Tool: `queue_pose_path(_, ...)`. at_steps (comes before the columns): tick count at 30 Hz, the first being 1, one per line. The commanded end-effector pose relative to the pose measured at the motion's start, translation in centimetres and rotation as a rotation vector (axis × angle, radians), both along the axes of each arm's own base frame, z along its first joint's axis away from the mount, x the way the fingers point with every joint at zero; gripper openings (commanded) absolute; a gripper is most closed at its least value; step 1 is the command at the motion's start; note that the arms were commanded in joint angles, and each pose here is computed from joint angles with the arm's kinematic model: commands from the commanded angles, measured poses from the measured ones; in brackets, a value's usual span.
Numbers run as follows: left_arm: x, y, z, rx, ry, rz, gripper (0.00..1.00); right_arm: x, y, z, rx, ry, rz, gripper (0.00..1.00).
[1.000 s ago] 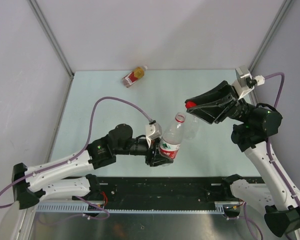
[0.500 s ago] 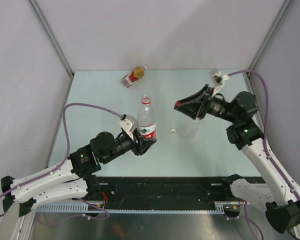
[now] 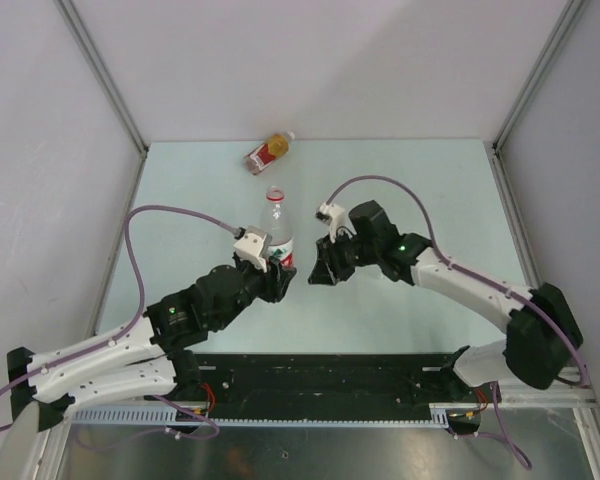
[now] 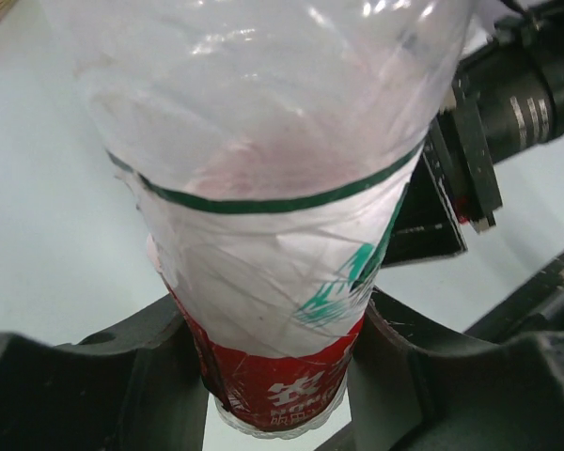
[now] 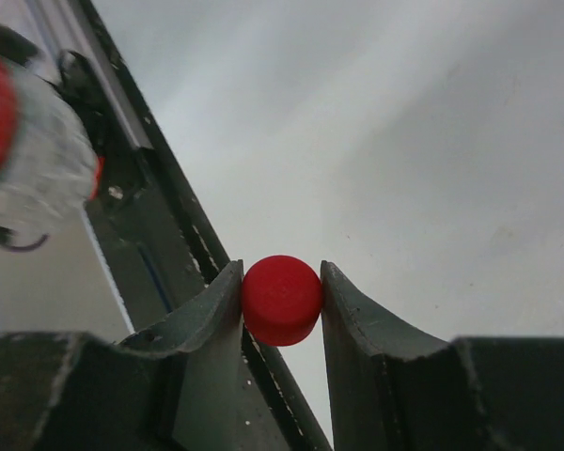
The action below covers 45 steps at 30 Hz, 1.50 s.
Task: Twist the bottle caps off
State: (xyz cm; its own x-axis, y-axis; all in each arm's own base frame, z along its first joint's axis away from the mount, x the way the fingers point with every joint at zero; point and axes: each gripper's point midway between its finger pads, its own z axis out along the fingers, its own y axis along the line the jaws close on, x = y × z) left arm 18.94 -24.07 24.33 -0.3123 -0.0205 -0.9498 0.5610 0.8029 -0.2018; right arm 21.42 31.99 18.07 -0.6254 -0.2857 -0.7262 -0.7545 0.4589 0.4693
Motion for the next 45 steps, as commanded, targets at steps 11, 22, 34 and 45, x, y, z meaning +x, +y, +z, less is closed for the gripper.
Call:
queue_pose_path(11, 1.0, 4.9, -4.7, -0.025, 0.083, 0.273, 0.06, 0.3, 1.5, -8.9, -0.194, 0.16, -0.092, 0.48)
queue_pose_path(22, 0.8, 4.1, -5.1, 0.008, 0.095, 0.233, 0.13, 0.7, 1.3, -2.9, -0.085, 0.083, -0.109, 0.9)
queue_pose_path(34, -0.4, 2.8, -3.9, 0.003, 0.07, 0.093, 0.19, 0.5, -0.8, 8.3, 0.208, -0.027, -0.083, 0.99)
queue_pose_path(45, -5.6, -4.1, -1.1, 0.002, 0.034, -0.423, 0.18, -1.7, -2.9, 20.8, 0.596, -0.166, 0.064, 0.99)
